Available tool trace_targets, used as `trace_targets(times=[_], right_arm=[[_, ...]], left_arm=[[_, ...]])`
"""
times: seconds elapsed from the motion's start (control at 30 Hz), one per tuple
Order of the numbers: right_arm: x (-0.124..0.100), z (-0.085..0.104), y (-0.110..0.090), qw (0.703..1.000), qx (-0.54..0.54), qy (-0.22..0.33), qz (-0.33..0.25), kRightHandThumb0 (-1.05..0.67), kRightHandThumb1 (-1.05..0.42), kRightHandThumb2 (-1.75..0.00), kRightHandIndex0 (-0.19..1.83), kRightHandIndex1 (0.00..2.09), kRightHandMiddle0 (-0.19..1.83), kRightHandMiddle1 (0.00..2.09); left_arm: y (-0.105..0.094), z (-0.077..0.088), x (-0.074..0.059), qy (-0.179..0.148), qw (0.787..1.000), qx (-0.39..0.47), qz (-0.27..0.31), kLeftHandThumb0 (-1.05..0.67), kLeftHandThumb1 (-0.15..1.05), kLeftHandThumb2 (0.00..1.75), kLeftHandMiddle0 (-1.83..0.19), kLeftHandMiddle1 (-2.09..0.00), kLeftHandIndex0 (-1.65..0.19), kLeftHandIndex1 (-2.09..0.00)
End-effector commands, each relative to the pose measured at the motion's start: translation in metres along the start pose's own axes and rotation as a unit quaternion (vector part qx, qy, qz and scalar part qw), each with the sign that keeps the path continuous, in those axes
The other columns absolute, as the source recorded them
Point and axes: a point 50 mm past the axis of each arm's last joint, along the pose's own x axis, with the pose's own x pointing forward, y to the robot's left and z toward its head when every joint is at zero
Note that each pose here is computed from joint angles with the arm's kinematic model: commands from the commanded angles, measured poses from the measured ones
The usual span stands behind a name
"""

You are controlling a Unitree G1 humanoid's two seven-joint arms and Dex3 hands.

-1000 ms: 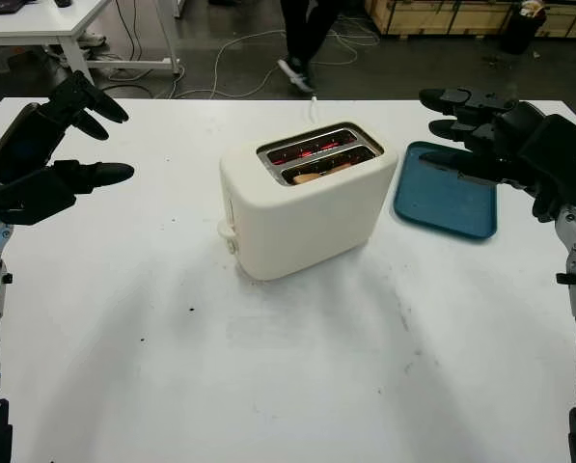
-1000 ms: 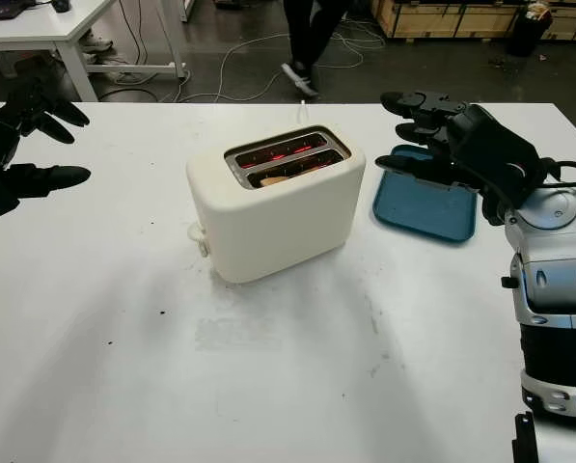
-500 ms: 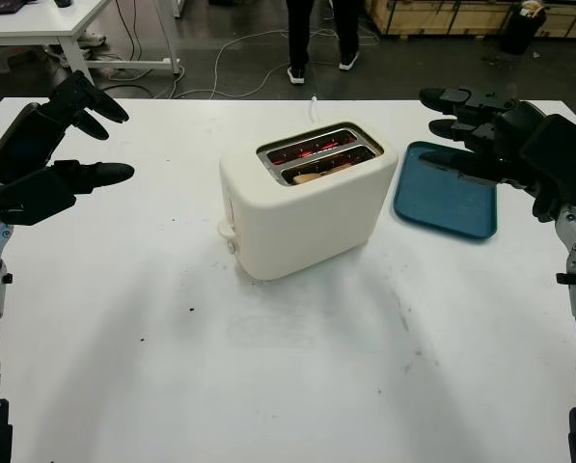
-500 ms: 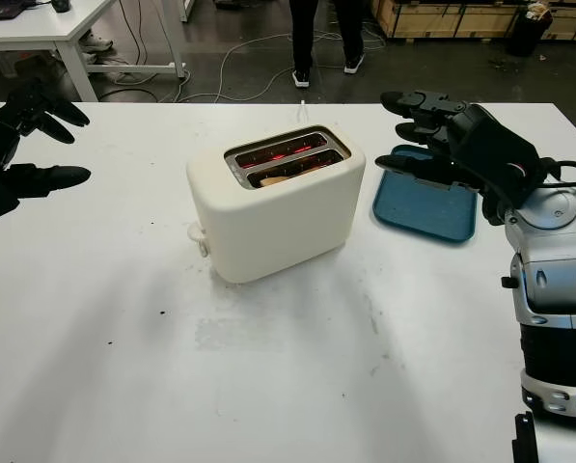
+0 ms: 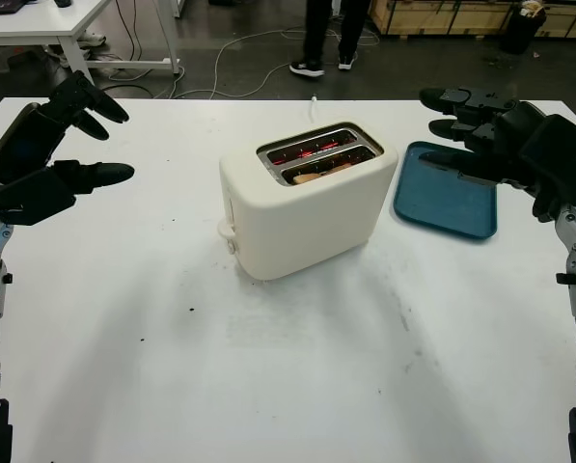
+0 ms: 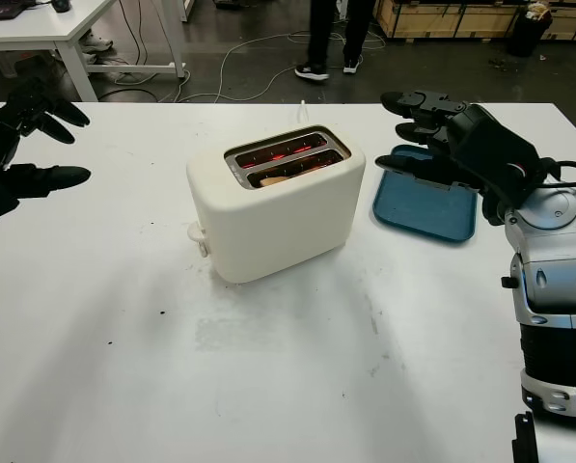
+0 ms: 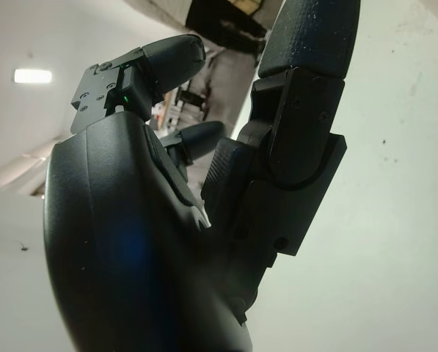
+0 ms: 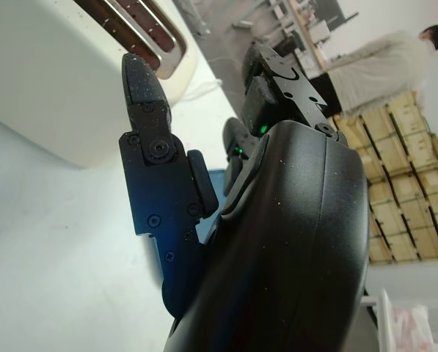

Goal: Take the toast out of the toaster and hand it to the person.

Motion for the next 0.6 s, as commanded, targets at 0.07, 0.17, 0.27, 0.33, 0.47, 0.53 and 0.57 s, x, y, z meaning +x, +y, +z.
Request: trace_targets(times=[0.07, 0.17, 0.27, 0.33, 0.47, 0.53, 0.57], right_arm=[[0.0006, 0.0042, 0.0004, 1.0, 0.001, -0.012, -0.004, -0.44, -0.92, -0.05, 0.13, 0.48, 0.36, 0.01], [0.0005, 0.0041, 0.0005, 1.0, 0.008, -0.014, -0.002, -0.42, -0.92, -0.05, 0.12, 0.48, 0.35, 0.0], [0.0011, 0.0041, 0.0004, 1.0, 0.003, -0.014, 0.0, -0.42, -0.92, -0.06, 0.11, 0.47, 0.34, 0.0], [0.0013, 0.0045, 0.0, 1.0, 0.0, -0.015, 0.001, -0.43, -0.92, -0.06, 0.11, 0.47, 0.34, 0.0], [0.0014, 0.0044, -0.0005, 1.0, 0.0, -0.016, 0.002, -0.44, -0.92, -0.06, 0.11, 0.48, 0.34, 0.0], [0.0012, 0.0042, -0.0007, 1.0, 0.0, -0.015, 0.002, -0.44, -0.92, -0.06, 0.11, 0.48, 0.34, 0.0], [0.0011, 0.0042, -0.0008, 1.0, 0.001, -0.015, 0.001, -0.44, -0.92, -0.06, 0.11, 0.48, 0.34, 0.0]], left_arm=[[0.0003, 0.0002, -0.0009, -0.003, 1.0, -0.007, 0.006, -1.05, 0.92, 0.23, 0.0, -1.64, 0.0, -1.52], [0.0002, -0.0003, -0.0006, -0.001, 1.0, -0.018, 0.005, -1.05, 0.92, 0.21, 0.0, -1.63, 0.0, -1.51], [0.0001, -0.0001, -0.0006, -0.003, 1.0, -0.021, 0.004, -1.05, 0.92, 0.19, 0.0, -1.63, 0.0, -1.51], [0.0002, 0.0003, -0.0007, -0.005, 1.0, -0.02, 0.006, -1.05, 0.92, 0.2, 0.0, -1.63, 0.0, -1.51], [0.0004, 0.0, -0.0009, -0.005, 1.0, -0.015, 0.006, -1.05, 0.92, 0.21, 0.0, -1.63, 0.0, -1.51], [0.0005, 0.0001, -0.0008, -0.005, 1.0, -0.016, 0.005, -1.05, 0.92, 0.21, 0.0, -1.62, 0.0, -1.51], [0.0005, 0.0002, -0.0008, -0.005, 1.0, -0.015, 0.005, -1.05, 0.92, 0.21, 0.0, -1.62, 0.0, -1.51]])
